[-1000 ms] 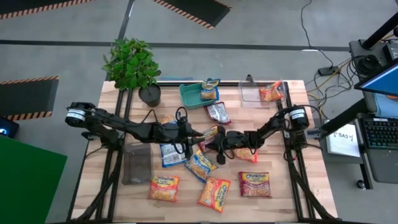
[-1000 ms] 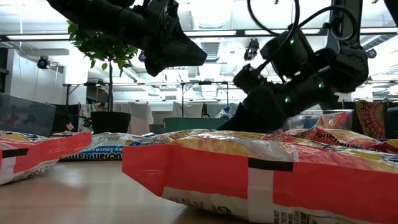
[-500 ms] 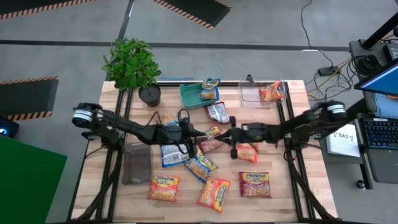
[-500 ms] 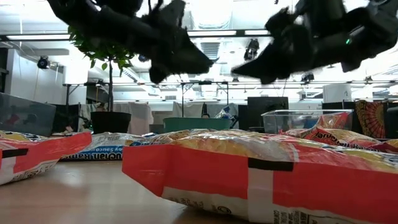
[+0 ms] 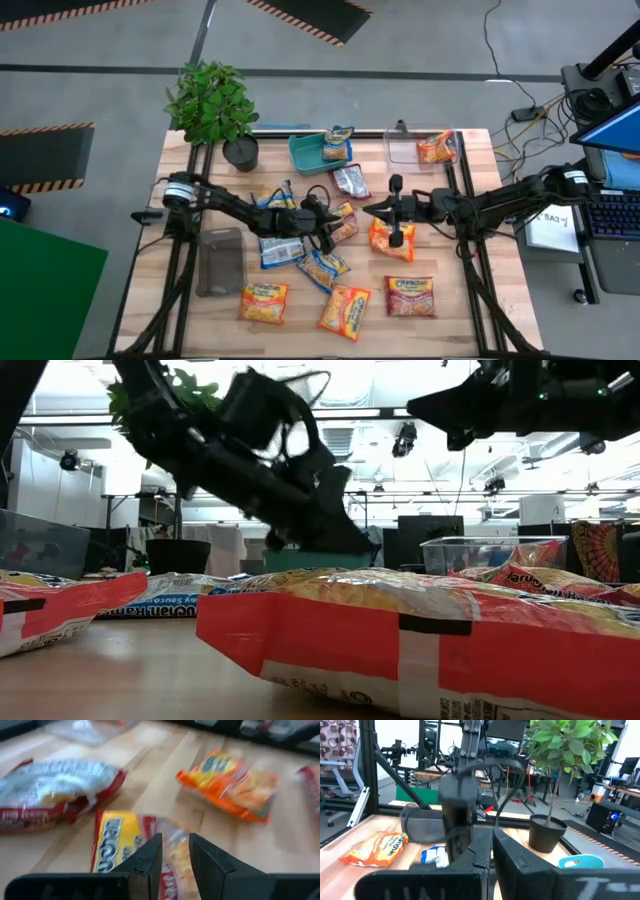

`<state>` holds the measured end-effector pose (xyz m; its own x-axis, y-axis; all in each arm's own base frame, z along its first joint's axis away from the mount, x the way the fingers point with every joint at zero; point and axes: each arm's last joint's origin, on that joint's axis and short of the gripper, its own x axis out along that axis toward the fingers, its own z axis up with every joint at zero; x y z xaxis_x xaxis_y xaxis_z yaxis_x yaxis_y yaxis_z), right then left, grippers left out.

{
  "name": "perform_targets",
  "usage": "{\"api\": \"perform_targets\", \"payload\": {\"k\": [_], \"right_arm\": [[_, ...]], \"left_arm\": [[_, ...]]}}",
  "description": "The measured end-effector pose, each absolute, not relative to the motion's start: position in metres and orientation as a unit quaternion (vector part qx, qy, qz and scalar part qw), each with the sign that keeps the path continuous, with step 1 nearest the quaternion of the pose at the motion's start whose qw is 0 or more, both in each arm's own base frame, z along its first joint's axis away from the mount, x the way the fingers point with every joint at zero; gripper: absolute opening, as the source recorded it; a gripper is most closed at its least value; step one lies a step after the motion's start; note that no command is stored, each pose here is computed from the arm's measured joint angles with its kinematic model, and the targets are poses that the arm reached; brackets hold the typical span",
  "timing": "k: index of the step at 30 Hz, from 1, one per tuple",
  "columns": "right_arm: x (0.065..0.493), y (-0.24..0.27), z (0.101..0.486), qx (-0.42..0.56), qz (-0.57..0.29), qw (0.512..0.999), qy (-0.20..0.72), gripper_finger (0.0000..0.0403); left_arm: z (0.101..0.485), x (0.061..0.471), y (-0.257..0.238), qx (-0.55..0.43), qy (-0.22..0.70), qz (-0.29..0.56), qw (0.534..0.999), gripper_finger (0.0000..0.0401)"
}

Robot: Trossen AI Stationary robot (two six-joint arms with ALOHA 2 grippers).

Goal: Sort Maruchan noodles
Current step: Put the middle red noodle pack into the black bin

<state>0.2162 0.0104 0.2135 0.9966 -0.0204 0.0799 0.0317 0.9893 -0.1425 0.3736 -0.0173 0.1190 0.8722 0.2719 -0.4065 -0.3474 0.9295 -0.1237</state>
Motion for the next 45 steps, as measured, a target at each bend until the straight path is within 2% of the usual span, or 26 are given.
{"api": "perform_targets", "payload": {"k": [5,12,16,27,45], "right_arm": [[0.213,0.010,0.213,-0.072,-0.014,0.997,-0.041,0.0009],[0.213,0.010,0.212,-0.072,-0.013,0.996,-0.040,0.0009],[0.213,0.010,0.212,-0.072,-0.013,0.997,-0.039,0.0009],[0.206,0.010,0.217,-0.056,-0.012,0.998,-0.032,0.0009],[0.202,0.010,0.216,-0.064,-0.012,0.998,-0.012,0.0009]], "left_arm": [[0.105,0.376,-0.008,-0.083,0.211,0.214,0.950,0.0079],[0.097,0.373,-0.001,-0.107,0.238,0.238,0.935,0.0079],[0.102,0.374,-0.002,-0.115,0.231,0.230,0.938,0.0079],[0.146,0.372,-0.005,-0.124,0.200,0.182,0.955,0.0079],[0.148,0.373,-0.005,-0.116,0.206,0.182,0.954,0.0079]]}}
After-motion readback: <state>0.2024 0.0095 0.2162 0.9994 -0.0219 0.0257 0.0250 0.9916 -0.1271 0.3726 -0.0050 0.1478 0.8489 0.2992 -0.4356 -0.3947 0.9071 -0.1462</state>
